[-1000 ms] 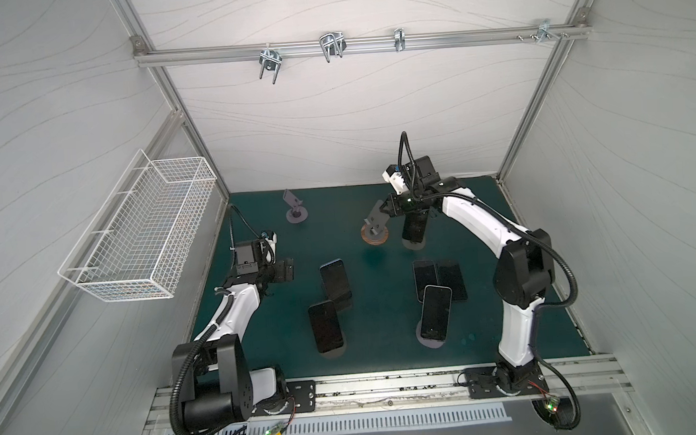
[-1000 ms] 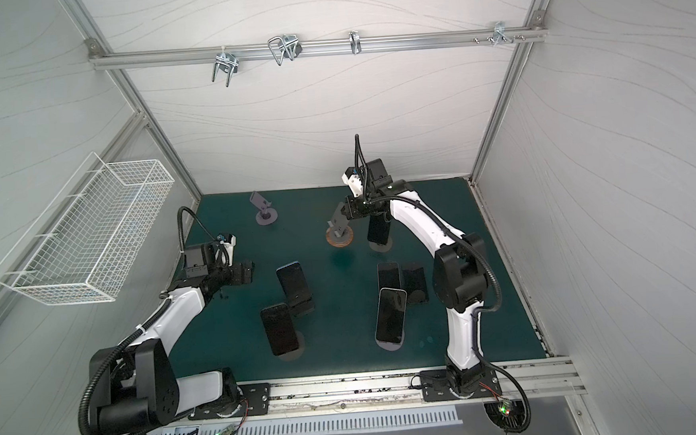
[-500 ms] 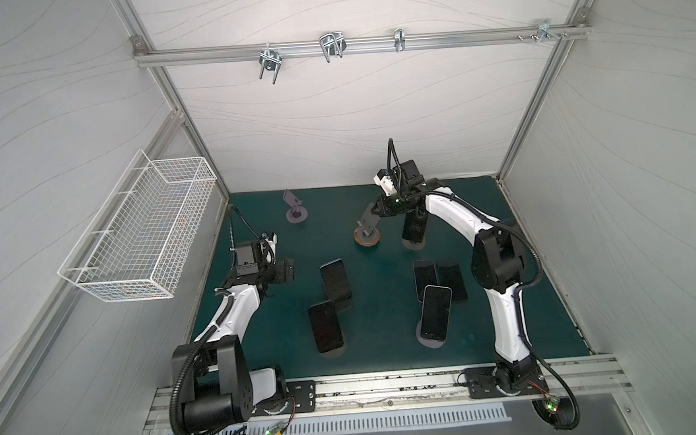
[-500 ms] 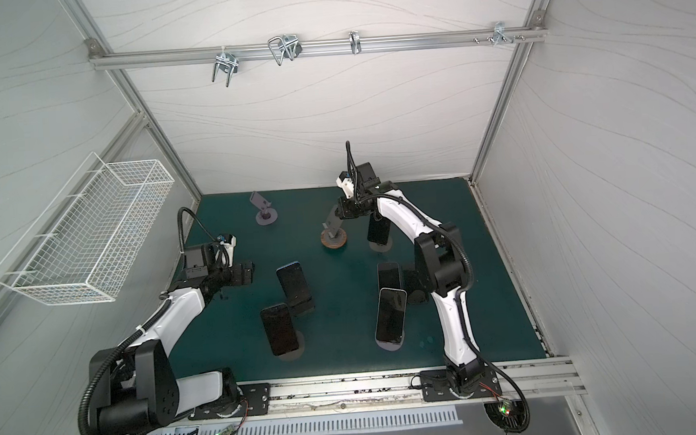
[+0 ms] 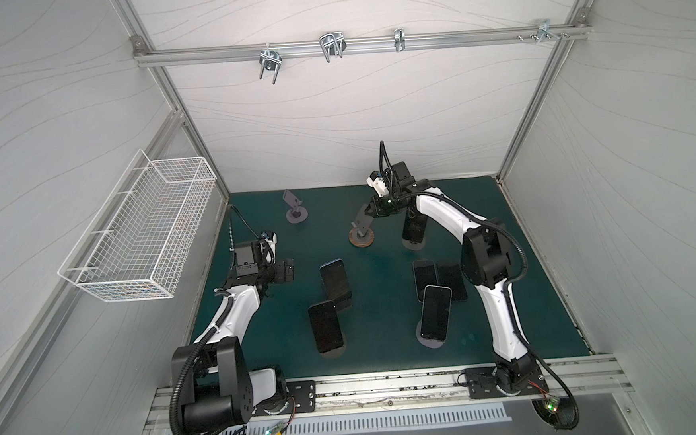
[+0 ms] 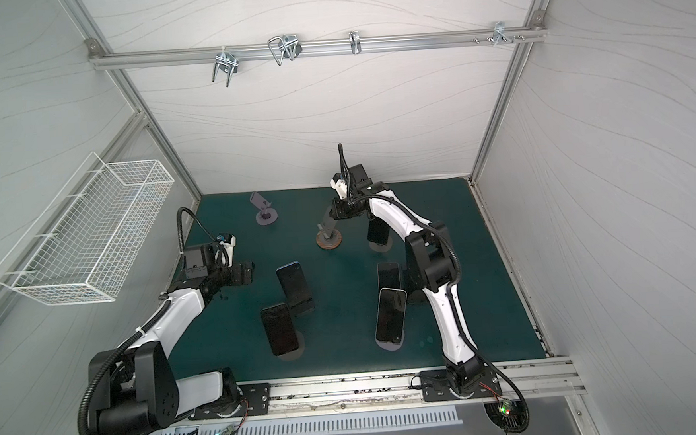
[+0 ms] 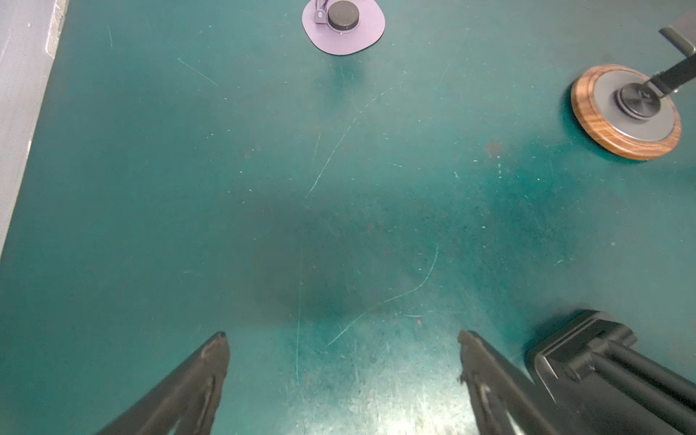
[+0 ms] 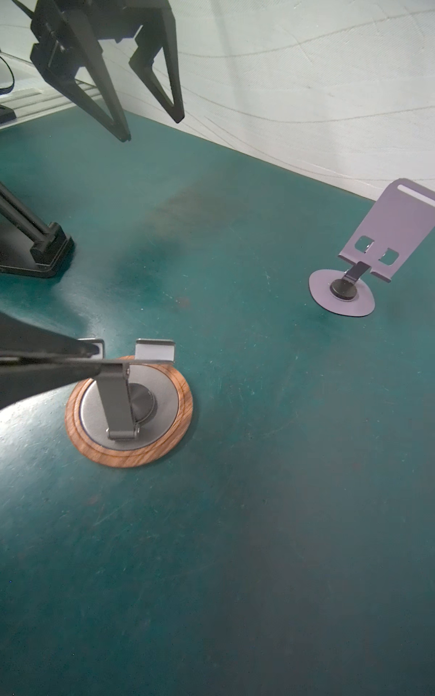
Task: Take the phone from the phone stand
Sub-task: 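Drag the wooden-rimmed stand farther from the robot with the right gripper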
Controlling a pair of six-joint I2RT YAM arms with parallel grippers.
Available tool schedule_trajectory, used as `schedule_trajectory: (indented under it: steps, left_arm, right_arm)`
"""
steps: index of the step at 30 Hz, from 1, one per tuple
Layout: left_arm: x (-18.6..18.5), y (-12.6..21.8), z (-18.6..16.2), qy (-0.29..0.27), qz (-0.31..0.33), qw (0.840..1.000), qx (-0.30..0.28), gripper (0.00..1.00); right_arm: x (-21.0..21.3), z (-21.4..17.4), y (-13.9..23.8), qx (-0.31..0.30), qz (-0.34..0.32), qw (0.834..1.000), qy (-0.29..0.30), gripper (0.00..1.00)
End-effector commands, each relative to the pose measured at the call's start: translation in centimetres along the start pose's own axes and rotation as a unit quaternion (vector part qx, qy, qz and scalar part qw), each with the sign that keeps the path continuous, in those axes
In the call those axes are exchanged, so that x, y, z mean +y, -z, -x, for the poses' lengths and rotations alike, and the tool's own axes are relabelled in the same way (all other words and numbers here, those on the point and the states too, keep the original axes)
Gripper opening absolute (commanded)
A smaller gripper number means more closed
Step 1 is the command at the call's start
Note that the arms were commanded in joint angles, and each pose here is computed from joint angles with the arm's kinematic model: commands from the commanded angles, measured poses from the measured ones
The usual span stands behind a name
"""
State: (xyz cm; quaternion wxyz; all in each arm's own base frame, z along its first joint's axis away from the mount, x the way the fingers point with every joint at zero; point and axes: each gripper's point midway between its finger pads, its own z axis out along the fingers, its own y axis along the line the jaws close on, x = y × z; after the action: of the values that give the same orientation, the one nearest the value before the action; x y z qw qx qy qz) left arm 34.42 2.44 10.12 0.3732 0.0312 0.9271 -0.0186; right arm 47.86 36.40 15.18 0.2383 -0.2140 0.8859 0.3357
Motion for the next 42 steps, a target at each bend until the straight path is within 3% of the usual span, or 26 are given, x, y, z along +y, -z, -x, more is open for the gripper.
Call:
schedule_trajectory:
  steps: [1, 10, 26, 42]
  left_arm:
    - [0.1, 0.5, 1.3, -0.013, 0.000, 0.999, -0.029, 0.96]
    - [0.1, 0.5, 1.3, -0.013, 0.000, 0.999, -0.029, 0.96]
    - [0.0, 0.5, 1.2, -0.013, -0.001, 1.000, -0.027, 0.96]
    - [0.1, 0.4, 1.2, -0.012, -0.001, 1.000, -0.025, 0.96]
  right_arm:
    - [1.6, 1.3, -0.9, -0.014, 0.018, 1.000, 0.019, 0.00]
    - [-0.3, 4.1, 0.1, -0.038, -0.034, 0.998, 0.022, 0.00]
    - [-12.3, 8.7, 12.8, -0.127, -0.119, 0.981, -0.087, 0.00]
    - [-23.8, 3.0, 23.5, -0.126, -0.210, 0.952, -0.186, 0.00]
